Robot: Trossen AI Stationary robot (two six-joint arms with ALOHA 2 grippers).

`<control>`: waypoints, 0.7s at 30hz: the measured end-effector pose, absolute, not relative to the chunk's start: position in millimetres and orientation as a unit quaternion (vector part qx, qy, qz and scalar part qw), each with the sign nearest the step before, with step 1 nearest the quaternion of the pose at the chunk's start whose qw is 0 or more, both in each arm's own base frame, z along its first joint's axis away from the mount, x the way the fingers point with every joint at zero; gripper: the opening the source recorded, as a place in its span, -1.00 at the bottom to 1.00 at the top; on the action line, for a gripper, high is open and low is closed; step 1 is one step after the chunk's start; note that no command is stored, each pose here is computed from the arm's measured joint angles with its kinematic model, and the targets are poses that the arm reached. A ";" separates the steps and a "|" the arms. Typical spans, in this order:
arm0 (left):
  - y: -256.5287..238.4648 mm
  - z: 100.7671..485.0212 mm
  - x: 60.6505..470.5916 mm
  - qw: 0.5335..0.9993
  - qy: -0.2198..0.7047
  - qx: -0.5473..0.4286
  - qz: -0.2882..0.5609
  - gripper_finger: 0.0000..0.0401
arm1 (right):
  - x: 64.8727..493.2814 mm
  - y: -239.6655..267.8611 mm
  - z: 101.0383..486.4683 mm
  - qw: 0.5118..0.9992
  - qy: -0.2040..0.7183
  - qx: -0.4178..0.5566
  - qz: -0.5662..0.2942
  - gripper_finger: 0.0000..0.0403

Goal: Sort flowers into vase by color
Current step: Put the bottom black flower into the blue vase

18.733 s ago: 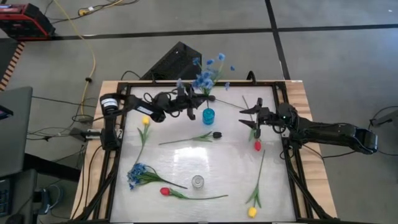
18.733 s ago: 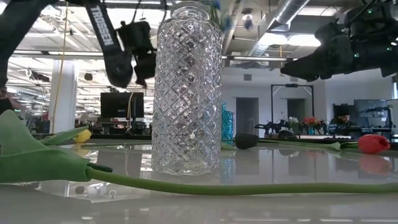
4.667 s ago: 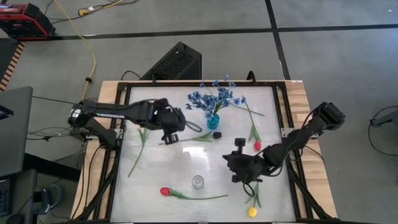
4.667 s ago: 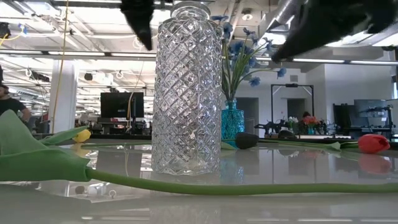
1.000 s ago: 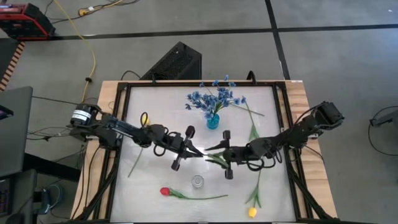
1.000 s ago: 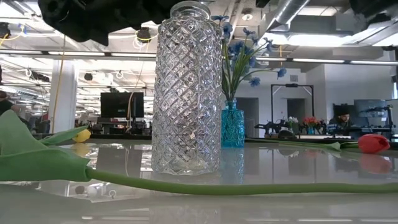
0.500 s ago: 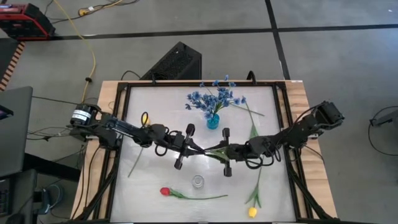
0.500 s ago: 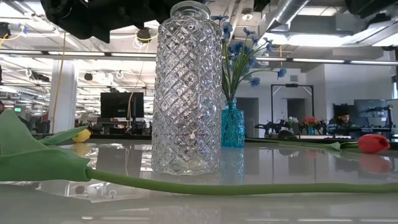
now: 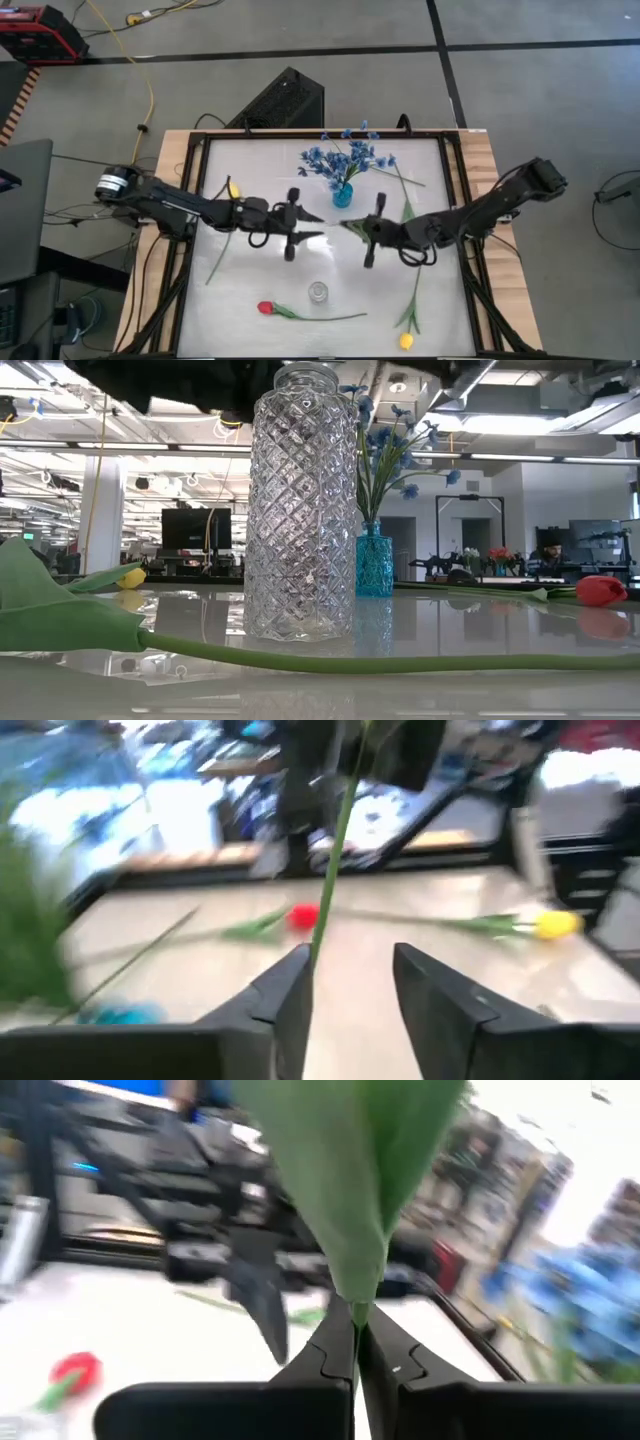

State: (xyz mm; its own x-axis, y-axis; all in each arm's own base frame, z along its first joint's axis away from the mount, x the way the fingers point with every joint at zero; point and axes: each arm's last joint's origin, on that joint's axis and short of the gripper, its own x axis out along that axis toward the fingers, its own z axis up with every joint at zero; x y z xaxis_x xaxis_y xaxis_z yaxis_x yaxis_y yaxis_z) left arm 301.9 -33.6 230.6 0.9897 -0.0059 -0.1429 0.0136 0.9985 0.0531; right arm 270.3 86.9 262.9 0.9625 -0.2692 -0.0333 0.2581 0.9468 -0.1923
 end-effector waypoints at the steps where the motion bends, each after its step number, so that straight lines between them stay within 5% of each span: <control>1: -32.5 232.1 298.6 0.996 0.084 0.024 0.008 -0.29 | 268.1 83.1 264.2 0.984 0.037 -0.088 -0.150 -0.87; 21: -28.5 212.1 279.9 0.988 0.146 0.001 0.045 -0.24 | 268.1 23.7 270.8 0.953 0.066 -0.099 -0.280 -0.84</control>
